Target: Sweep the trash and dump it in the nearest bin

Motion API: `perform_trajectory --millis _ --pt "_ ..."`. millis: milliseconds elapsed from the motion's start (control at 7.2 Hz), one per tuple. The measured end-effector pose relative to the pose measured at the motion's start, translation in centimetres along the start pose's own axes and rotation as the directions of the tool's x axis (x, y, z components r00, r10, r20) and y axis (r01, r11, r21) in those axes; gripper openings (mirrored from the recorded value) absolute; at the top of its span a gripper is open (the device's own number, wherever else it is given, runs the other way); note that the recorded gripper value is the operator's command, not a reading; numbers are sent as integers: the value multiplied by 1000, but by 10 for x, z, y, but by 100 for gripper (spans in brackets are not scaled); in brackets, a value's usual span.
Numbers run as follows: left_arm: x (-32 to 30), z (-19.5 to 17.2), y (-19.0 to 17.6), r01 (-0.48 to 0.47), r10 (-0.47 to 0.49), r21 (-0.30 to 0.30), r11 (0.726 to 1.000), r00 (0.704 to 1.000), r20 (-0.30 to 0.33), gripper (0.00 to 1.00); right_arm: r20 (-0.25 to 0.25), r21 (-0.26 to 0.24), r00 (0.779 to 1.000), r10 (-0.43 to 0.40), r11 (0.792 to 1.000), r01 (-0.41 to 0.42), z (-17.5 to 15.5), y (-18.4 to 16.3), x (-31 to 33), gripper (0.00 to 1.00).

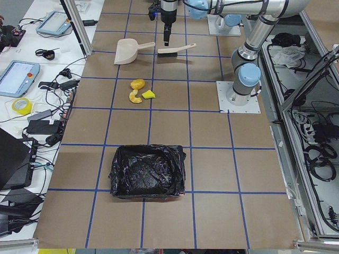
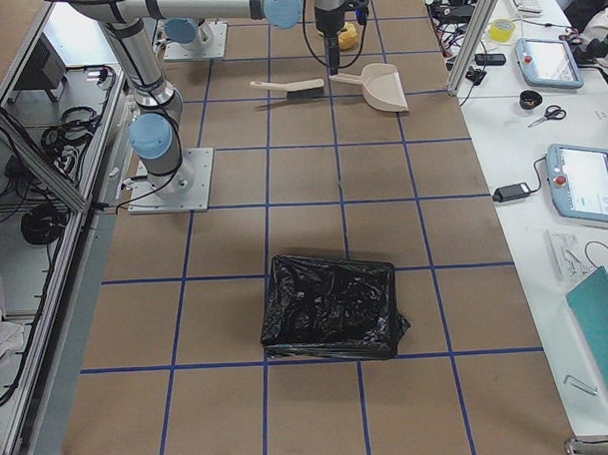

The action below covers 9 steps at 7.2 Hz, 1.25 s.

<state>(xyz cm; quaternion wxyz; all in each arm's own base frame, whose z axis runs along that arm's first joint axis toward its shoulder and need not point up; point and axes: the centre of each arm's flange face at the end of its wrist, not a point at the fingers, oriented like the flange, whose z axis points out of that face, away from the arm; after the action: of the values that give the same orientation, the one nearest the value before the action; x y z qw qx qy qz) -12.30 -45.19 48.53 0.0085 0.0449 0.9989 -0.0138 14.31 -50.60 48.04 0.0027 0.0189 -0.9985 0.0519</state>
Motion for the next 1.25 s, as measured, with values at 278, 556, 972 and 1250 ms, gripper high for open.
perform_trajectory --millis 278,556,972,1250 --pt "0 0 0 1 -1 -1 1000 1000 -2 100 1 -12 1000 -3 1000 3 6 -1 0 100" --pt "0 2 1 1 -1 -5 1000 1000 -5 100 3 -13 1000 -3 1000 3 8 -2 0 100" --pt "0 4 1 0 0 -9 1000 1000 2 100 3 -14 1000 0 1000 0 8 -2 0 100" --pt "0 4 1 0 0 -12 1000 1000 2 100 8 -17 1000 7 1000 -7 8 -1 -1 100"
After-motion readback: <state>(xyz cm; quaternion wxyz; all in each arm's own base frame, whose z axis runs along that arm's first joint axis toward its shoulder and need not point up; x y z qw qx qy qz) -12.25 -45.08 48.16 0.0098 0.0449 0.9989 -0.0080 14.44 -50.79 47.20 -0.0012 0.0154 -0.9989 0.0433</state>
